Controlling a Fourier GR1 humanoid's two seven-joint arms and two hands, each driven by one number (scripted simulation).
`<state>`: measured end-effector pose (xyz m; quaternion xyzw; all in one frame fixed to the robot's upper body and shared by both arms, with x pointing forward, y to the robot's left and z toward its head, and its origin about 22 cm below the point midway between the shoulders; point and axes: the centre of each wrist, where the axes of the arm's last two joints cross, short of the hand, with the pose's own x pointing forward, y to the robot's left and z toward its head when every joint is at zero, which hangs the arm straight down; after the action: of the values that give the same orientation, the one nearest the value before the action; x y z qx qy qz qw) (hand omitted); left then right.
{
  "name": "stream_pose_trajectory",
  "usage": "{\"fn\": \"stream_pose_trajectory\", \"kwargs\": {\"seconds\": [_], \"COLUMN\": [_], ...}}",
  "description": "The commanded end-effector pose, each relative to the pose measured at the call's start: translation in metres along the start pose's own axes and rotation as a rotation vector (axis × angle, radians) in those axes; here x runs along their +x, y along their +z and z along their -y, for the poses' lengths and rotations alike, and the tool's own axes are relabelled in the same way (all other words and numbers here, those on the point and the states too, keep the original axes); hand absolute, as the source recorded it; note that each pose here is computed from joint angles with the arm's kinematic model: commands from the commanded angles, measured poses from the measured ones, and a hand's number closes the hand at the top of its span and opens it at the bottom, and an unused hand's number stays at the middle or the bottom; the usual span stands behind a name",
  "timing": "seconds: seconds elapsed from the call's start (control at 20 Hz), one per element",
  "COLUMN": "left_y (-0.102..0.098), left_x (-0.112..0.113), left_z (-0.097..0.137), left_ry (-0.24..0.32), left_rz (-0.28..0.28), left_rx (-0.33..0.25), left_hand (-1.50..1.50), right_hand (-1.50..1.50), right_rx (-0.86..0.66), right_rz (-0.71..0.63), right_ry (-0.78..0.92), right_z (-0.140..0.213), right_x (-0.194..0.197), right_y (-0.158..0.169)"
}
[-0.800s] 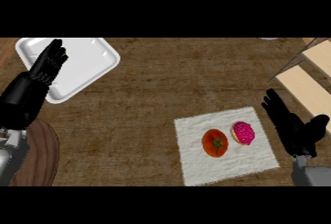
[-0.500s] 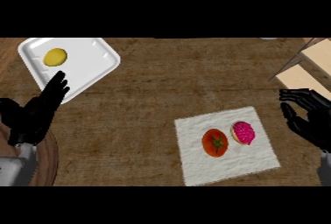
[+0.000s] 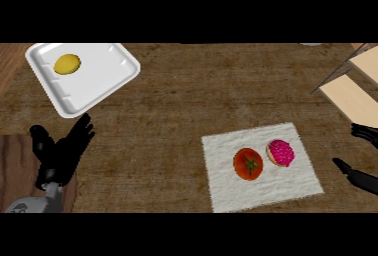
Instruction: Pick the tomato from the placemat and place it in the tiered shelf
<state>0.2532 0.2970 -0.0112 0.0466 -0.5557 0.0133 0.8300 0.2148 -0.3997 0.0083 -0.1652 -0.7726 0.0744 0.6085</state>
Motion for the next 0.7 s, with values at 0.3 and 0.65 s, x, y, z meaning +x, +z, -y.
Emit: {"fn": "stream_pose_trajectory", "kwargs": {"seconds": [0.3, 0.65], "left_y": [-0.007, 0.002], "left_x": [-0.011, -0.028], "left_z": [-0.002, 0.003], "left_ry": [0.021, 0.019], "left_rz": [-0.065, -0.065], "left_rx": [0.044, 0.021], "left_hand": [0.00, 0.00], "right_hand": [-1.50, -1.50], "right_rx": [0.359, 0.375], "right_rz": [0.061, -0.029], "right_ry": [0.066, 0.197], "right_z": [0.014, -0.020], "right_x": [0.061, 0.127], "right_y": [0.027, 0.035]}}
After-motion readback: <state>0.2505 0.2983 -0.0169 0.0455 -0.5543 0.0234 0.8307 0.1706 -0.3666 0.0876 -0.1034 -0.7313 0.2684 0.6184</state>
